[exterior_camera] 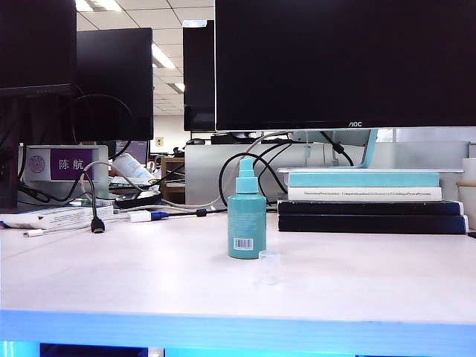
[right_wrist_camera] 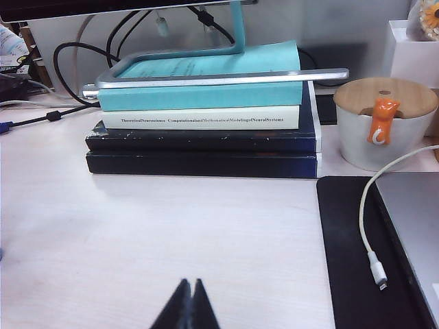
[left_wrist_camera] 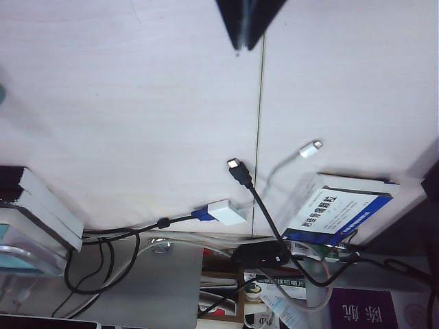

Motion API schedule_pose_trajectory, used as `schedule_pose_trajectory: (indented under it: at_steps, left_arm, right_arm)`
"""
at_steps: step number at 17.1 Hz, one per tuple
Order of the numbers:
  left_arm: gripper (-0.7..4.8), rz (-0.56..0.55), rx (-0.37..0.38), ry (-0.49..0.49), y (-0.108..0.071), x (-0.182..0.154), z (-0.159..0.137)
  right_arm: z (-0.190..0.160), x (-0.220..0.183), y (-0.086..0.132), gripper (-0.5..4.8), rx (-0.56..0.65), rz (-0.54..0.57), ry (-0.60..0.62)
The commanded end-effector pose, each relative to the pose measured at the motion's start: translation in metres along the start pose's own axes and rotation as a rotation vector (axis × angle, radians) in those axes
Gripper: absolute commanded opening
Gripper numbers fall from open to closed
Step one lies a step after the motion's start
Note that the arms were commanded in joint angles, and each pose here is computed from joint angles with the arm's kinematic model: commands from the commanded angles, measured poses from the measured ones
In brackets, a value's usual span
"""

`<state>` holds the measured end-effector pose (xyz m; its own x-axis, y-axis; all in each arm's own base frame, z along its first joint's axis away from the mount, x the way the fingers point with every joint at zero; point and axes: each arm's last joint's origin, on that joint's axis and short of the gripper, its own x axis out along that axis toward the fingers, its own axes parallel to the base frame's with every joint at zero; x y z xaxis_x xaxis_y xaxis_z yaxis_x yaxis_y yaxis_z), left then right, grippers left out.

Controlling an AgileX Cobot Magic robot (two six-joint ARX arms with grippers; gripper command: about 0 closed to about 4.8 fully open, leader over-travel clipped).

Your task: Pick up the sprayer with the left hand, pick up its lid with the right hand then put the lid on the sprayer.

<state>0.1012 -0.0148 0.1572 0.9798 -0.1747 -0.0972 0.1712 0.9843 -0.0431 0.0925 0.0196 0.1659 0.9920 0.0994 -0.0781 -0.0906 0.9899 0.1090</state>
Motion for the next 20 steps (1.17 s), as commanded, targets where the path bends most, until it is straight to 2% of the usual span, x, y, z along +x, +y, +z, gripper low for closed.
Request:
schedule_pose_trajectory:
  at_steps: [1, 4, 5, 8, 10, 16, 17, 20]
  left_arm:
    - [-0.05, -0.006, -0.001, -0.020, 0.000, 0.000, 0.002]
    - [-0.05, -0.006, -0.001, -0.020, 0.000, 0.000, 0.002]
    - [-0.05, -0.015, -0.005, -0.047, -0.001, 0.000, 0.005]
    - [-0.05, -0.076, 0.013, -0.231, -0.003, -0.003, 0.023]
    - [-0.05, -0.079, 0.018, -0.307, -0.004, -0.006, 0.035]
    - [-0.06, -0.081, 0.021, -0.351, -0.005, -0.014, 0.068]
    - [-0.05, -0.096, 0.035, -0.343, -0.006, -0.012, 0.084]
    - [-0.05, -0.303, 0.153, -0.350, -0.013, 0.005, 0.113]
  right_arm:
    - [0.003, 0.000, 0.000, -0.01, 0.002, -0.001, -0.022]
    - [0.003, 0.000, 0.000, -0.01, 0.002, -0.001, -0.023]
    - [0.004, -0.001, 0.000, -0.01, 0.013, 0.000, -0.026]
    - [0.007, -0.001, 0.001, -0.01, 0.126, 0.006, -0.051]
    - [0.008, -0.001, 0.001, -0.01, 0.168, 0.010, -0.066]
    - [0.026, -0.006, 0.001, -0.02, 0.252, -0.006, -0.133]
    - [0.034, -0.009, 0.002, -0.02, 0.254, -0.003, -0.149]
    - [0.047, -0.006, 0.003, -0.02, 0.247, -0.018, -0.132]
